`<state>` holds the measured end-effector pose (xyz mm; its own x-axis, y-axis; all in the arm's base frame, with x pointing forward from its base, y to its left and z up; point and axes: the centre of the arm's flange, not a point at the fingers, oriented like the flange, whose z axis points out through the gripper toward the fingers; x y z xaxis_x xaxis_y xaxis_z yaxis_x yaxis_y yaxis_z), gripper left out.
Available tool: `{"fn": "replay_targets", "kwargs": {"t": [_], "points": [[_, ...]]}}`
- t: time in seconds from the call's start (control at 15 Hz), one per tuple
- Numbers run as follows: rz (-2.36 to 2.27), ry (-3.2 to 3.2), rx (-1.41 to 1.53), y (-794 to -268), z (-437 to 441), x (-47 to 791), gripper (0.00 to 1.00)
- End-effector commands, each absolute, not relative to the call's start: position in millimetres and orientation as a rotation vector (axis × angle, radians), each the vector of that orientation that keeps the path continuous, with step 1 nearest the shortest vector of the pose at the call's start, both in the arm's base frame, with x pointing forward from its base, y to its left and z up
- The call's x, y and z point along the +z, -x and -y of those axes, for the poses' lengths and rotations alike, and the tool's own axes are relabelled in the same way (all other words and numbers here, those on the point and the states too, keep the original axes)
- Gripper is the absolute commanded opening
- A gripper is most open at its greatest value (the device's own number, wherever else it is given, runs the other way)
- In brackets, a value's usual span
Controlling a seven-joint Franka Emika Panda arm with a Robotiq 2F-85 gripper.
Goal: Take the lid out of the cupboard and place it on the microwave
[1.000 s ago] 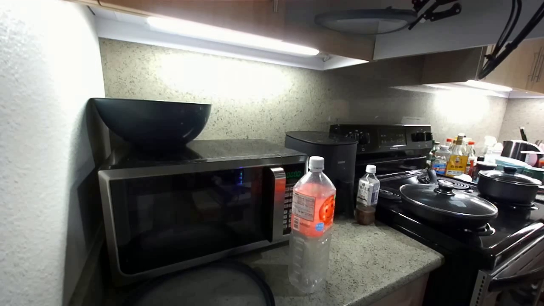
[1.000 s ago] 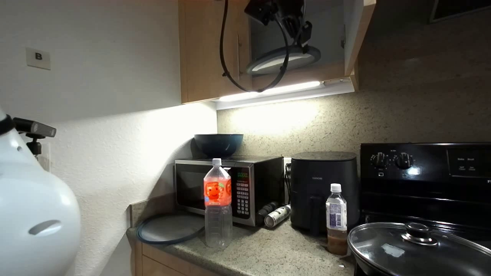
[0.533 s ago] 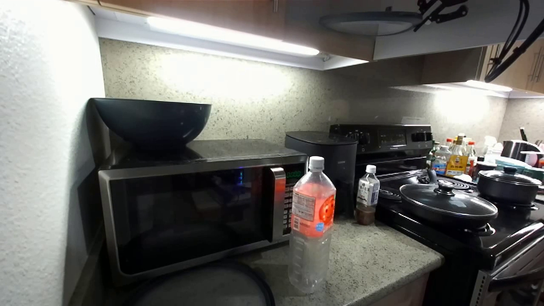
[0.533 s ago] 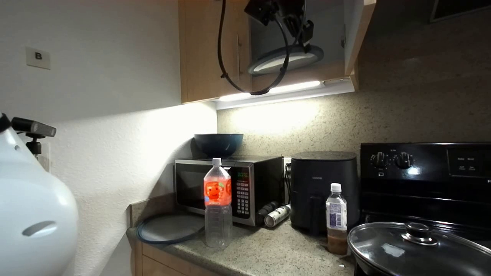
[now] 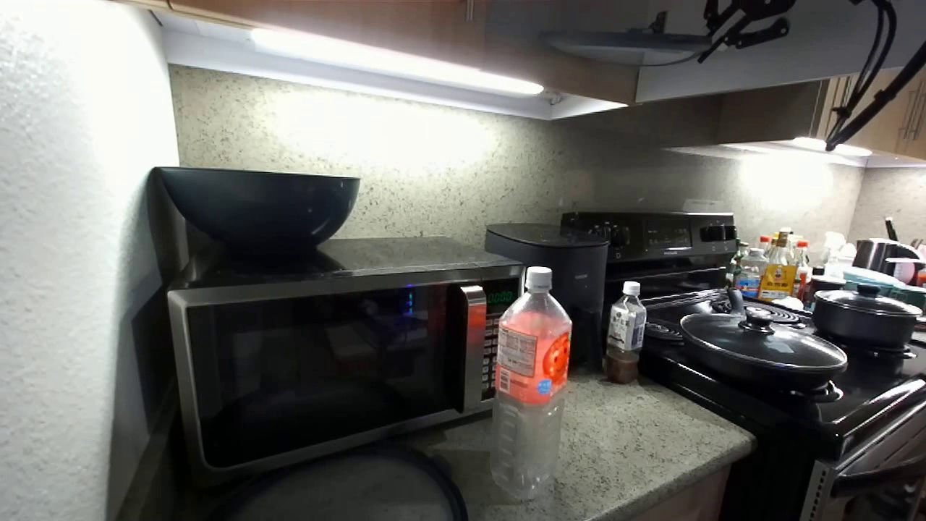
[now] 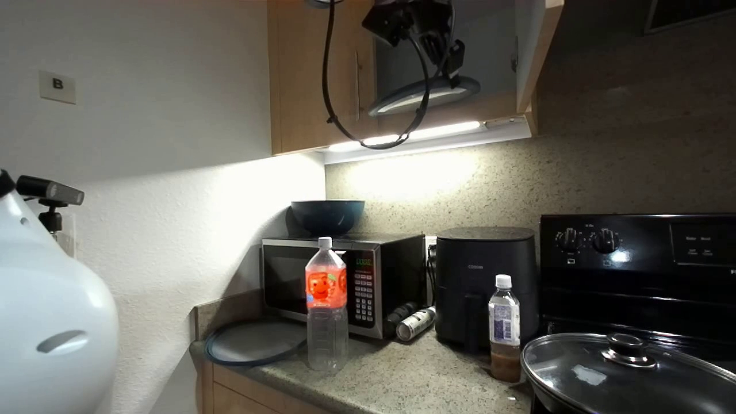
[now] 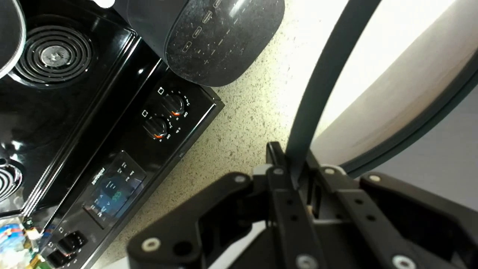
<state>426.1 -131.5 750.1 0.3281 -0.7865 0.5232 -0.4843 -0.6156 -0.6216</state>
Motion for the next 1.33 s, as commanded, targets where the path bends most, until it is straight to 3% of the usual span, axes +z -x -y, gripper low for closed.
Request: {"fn": "replay_targets", "kwargs": {"t": [0.0,0.67,1.27], "points": [[-1.014,2.304,-1.17,-401.8,113.1,727.3,0.03],[-0.962,2.37,-1.124,-392.6,99.3,701.2,0.03],[-1.09,2.366,-1.074,-474.3,76.3,638.1,0.03]]}}
